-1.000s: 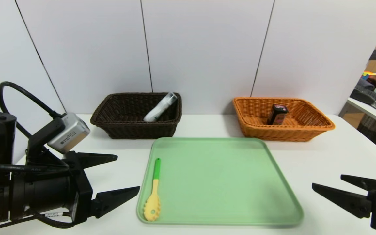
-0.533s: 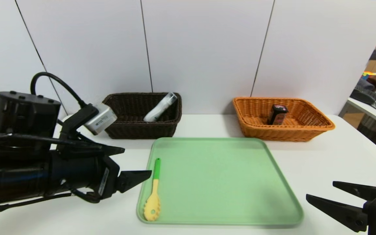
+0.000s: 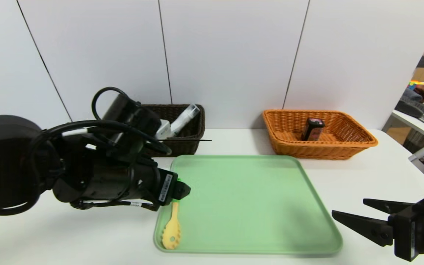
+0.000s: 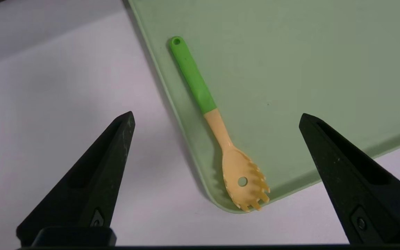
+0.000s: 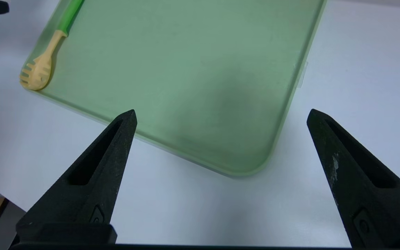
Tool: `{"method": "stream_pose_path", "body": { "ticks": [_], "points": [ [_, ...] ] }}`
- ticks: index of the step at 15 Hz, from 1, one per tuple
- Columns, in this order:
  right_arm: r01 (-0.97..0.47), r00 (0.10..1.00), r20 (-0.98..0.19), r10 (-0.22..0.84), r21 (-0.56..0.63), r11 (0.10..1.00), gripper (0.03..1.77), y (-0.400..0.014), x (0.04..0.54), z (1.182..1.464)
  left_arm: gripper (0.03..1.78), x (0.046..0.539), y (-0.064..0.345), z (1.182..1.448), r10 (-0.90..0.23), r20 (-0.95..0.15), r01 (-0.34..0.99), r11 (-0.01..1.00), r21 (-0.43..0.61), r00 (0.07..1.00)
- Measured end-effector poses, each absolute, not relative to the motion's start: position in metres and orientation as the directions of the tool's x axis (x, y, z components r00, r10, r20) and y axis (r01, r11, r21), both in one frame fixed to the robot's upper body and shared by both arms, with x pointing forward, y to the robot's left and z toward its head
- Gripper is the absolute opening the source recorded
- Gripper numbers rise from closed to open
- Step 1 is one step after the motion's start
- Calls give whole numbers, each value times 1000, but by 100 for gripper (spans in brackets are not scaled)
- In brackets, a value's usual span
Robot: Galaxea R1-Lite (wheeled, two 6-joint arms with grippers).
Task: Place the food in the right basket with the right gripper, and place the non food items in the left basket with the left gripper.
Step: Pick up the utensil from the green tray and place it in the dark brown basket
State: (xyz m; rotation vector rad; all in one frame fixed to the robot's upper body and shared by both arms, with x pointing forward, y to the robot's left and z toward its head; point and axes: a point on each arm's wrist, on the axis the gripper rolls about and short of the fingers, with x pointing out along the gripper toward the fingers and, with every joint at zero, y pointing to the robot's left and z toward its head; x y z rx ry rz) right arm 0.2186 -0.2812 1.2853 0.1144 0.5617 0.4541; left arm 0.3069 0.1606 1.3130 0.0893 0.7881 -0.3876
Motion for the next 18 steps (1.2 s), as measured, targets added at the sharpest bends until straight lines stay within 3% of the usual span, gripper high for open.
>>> {"method": "stream_pose_path", "body": {
  "ticks": [6,18],
  "points": [
    [-381,743,-502,442,226,897,169,-279,225,1285,169,321,134,1308,-179,-834,188,978,-93,522],
    [-373,740,-511,437,229,899,169,-278,228,1284,169,340,90,1281,-139,-888,133,987,-89,438]
  ]
}}
